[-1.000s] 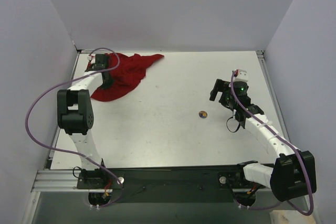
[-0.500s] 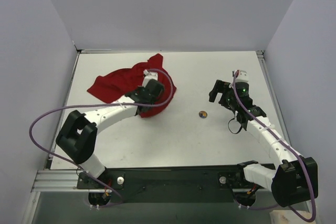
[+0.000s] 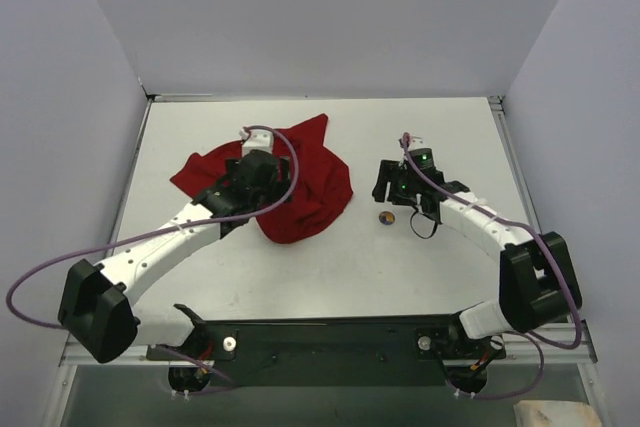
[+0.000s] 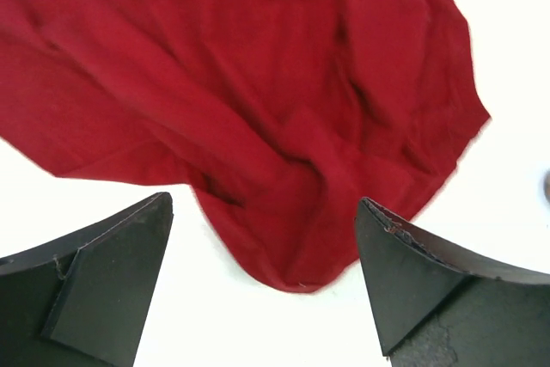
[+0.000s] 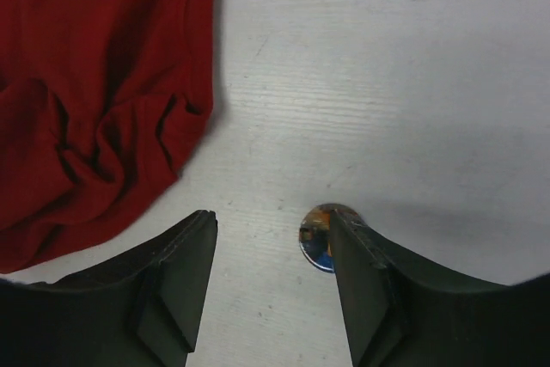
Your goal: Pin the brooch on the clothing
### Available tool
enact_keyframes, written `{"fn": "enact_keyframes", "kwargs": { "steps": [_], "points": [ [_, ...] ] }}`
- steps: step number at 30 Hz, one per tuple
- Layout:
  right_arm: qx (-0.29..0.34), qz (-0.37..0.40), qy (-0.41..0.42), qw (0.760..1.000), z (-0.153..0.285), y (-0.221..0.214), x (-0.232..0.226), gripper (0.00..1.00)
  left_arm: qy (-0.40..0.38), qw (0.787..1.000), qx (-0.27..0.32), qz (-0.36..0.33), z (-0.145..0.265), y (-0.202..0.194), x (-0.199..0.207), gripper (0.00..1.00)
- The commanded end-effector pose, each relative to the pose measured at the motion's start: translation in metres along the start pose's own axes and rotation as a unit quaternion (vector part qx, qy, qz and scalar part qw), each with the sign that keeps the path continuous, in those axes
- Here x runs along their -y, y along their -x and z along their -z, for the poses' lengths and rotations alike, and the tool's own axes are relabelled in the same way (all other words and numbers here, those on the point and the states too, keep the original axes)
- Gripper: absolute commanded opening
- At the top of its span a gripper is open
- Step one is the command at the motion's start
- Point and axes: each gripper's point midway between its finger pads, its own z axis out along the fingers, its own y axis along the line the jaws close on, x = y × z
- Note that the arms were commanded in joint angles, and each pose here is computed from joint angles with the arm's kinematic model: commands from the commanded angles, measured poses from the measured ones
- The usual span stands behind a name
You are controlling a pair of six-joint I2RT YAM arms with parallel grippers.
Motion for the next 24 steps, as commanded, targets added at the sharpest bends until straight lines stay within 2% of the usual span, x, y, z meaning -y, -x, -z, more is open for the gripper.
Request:
{"fn": "enact_keyframes", "kwargs": {
  "steps": [1,3,4,5,9,16,24],
  "points": [
    [-0.060,0.002,0.060,0.996,-0.019,-0.011,-0.036,0.39,-0.046,0.996,-0.004,0.074,-0.006,0.008,-0.022,0.97],
    [-0.081,-0.004,0.068,0.994,-0.026,-0.018,-0.042,0.22,-0.047,0.995,-0.009,0.089,-0.009,0.008,-0.031,0.97],
    [-0.103,-0.009,0.068,0.992,-0.034,-0.029,-0.042,0.03,-0.045,0.994,-0.016,0.096,-0.012,0.003,-0.039,0.97],
    [-0.109,-0.014,0.073,0.991,-0.036,-0.028,-0.045,0.00,-0.045,0.994,-0.015,0.100,-0.014,0.003,-0.042,0.97],
    [-0.126,-0.035,0.052,0.990,-0.045,-0.037,-0.039,0.00,-0.051,0.991,-0.025,0.125,-0.016,-0.005,-0.054,0.97],
    [-0.175,-0.059,-0.004,0.983,-0.036,-0.065,-0.017,0.00,-0.050,0.987,-0.032,0.148,-0.019,-0.012,-0.066,0.97],
    [-0.203,-0.118,-0.068,0.970,-0.030,-0.086,0.036,0.00,-0.047,0.986,-0.038,0.153,-0.026,-0.017,-0.070,0.97]
  ]
}}
